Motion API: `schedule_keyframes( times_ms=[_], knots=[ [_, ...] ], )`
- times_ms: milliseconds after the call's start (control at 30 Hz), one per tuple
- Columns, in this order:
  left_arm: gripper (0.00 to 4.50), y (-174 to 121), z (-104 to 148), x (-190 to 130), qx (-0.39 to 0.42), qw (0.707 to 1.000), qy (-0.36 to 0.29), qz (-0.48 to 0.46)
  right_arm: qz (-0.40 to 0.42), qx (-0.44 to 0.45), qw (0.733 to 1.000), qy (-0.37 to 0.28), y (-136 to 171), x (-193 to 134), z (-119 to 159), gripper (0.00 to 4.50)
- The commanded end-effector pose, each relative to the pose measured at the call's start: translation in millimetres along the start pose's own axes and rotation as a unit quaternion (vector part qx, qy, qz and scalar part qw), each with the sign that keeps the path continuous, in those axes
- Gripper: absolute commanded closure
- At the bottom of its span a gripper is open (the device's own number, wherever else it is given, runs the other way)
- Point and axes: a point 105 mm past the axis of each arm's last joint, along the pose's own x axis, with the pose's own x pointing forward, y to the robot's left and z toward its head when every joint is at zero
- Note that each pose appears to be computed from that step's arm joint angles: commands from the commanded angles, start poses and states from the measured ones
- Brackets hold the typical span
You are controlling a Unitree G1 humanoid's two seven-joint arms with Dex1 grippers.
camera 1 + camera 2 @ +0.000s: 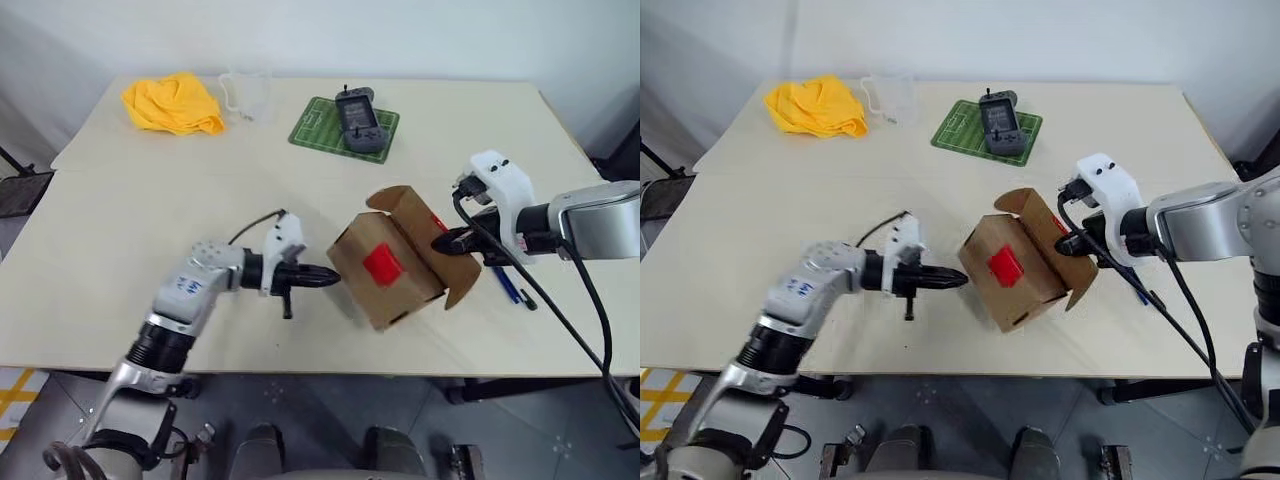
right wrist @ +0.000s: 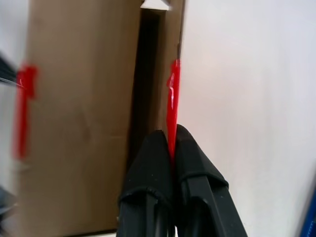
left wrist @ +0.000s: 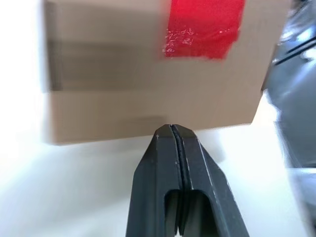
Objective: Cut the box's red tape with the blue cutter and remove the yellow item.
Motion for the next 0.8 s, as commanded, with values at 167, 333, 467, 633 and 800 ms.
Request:
schedule_keyframes(
  times_ms=[167,333,467,633,800],
  knots=[
    [4.50,-15,54,22,0.045,0.995,-0.079,-0.049,-0.026,-0.015,0.999,-0.032,-4,-10,14,4.45],
    [4.50,-17,59,37,0.042,0.994,-0.092,-0.050,-0.035,-0.018,0.999,-0.038,-6,-12,16,4.45],
    [4.50,-15,41,45,0.046,0.997,-0.039,-0.045,-0.040,-0.019,0.998,-0.040,-7,-13,17,4.45],
    [4.50,-2,20,48,0.043,0.999,0.004,-0.008,-0.041,-0.018,0.998,-0.038,-8,-14,15,4.45],
    [4.50,9,5,49,0.031,0.999,0.019,0.024,-0.038,-0.017,0.999,-0.031,-8,-14,11,4.45]
  ],
)
